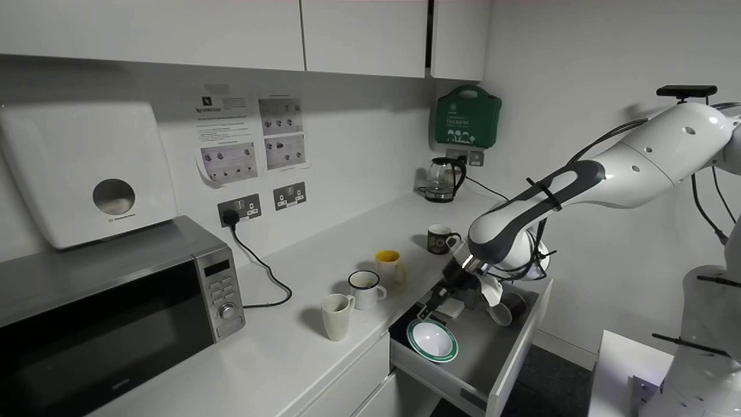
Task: Take the green and white bowl out of the open drawer and place it on the countertop
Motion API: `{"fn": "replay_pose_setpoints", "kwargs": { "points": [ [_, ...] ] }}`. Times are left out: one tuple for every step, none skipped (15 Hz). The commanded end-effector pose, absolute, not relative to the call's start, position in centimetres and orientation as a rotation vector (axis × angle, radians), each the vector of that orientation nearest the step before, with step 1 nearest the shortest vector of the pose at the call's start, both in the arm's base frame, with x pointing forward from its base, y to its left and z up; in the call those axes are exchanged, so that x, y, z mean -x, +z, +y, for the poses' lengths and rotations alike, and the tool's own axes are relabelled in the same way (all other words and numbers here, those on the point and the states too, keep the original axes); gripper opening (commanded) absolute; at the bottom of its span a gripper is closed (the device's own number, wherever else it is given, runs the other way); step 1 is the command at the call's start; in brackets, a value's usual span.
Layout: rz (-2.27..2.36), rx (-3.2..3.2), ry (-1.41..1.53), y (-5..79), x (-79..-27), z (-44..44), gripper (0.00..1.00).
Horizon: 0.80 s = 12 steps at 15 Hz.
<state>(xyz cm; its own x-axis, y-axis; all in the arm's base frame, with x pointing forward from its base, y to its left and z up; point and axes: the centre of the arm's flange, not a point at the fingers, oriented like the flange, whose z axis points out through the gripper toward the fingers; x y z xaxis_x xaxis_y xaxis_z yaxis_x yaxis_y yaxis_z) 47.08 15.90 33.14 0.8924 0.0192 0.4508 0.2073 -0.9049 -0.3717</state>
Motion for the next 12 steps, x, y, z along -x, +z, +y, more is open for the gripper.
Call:
{"fn": "replay_pose_setpoints", "kwargs": {
  "points": [
    [-0.170, 2.587, -0.567, 30.0, -47.6, 14.5, 1.00],
    [-0.164, 2.579, -0.548, 29.3, -47.5, 14.3, 1.00],
    [-0.156, 2.574, -0.531, 28.7, -47.4, 14.1, 1.00],
    [-0.150, 2.572, -0.515, 28.0, -47.2, 13.8, 1.00],
    [-0.143, 2.569, -0.504, 27.4, -47.2, 13.6, 1.00],
    [-0.132, 2.565, -0.495, 26.9, -47.1, 13.4, 1.00],
    [-0.125, 2.563, -0.488, 26.4, -47.1, 13.3, 1.00],
    [-0.119, 2.562, -0.480, 26.0, -47.0, 13.2, 1.00],
    [-0.115, 2.555, -0.473, 25.6, -47.0, 13.2, 1.00],
    [-0.114, 2.541, -0.475, 25.3, -47.0, 13.2, 1.00],
    [-0.108, 2.531, -0.472, 25.1, -47.0, 13.2, 1.00],
    [-0.112, 2.508, -0.477, 24.9, -46.9, 13.2, 1.00]
  ]
}}
